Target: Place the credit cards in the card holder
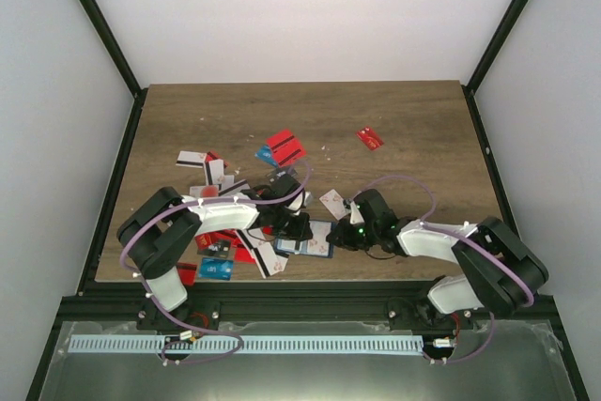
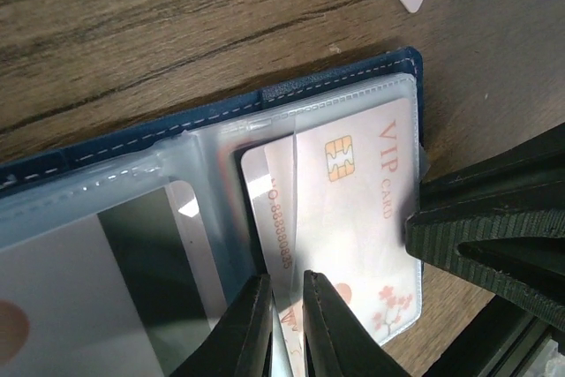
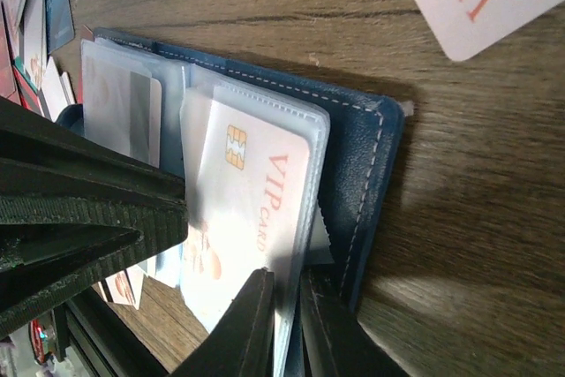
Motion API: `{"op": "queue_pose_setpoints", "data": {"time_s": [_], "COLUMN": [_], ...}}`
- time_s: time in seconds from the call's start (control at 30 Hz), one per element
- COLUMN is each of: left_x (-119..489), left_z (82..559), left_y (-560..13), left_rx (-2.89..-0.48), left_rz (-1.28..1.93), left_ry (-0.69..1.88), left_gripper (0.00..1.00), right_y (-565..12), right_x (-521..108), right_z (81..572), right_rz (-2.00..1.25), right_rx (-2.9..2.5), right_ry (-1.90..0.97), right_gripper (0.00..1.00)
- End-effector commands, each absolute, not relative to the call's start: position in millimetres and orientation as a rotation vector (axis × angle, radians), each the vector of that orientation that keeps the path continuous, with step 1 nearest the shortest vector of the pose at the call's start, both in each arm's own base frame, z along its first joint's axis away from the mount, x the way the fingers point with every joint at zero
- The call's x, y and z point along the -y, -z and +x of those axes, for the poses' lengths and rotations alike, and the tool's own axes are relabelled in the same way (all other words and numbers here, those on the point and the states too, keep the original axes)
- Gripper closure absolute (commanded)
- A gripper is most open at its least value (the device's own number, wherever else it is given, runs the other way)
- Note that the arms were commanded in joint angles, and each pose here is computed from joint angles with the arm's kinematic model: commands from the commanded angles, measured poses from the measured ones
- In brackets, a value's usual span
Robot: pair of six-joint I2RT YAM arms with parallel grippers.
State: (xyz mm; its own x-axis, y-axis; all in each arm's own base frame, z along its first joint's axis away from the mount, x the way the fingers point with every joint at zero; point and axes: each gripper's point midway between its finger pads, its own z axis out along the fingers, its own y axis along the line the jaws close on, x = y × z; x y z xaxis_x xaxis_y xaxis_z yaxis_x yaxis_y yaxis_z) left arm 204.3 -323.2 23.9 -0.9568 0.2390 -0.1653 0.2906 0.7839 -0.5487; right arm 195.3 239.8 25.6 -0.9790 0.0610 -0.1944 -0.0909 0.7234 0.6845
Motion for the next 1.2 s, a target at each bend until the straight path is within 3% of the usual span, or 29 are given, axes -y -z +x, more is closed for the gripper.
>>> {"op": "queue_pose_setpoints", "data": {"time_s": [0.0, 0.4, 0.6, 1.17], "left_x": [332, 321, 303, 315], "left_z": [204, 210, 213, 200], "left_y": [-39, -71, -73, -39], "left_rx": [-2.832, -2.766, -2.754, -2.796], "left_rz": [0.440, 0.420, 0.422, 0.483], "left_ry": [0.986, 0.923, 0.796, 0.854], "left_gripper": [0.87, 0.73, 0.74, 0.76], "right_y": [-41, -69, -68, -43], "right_x": [-240, -243, -250, -250], "right_z": [204, 193, 190, 194], "right_rz": [-0.093, -0.229, -0.227, -0.157], "right_rx": [-2.678, -2.614, -2.618, -2.698], "right_ry": [-1.050, -1.118, -1.187, -1.148], "right_gripper": [0.89, 0.71, 0.67, 0.63]}}
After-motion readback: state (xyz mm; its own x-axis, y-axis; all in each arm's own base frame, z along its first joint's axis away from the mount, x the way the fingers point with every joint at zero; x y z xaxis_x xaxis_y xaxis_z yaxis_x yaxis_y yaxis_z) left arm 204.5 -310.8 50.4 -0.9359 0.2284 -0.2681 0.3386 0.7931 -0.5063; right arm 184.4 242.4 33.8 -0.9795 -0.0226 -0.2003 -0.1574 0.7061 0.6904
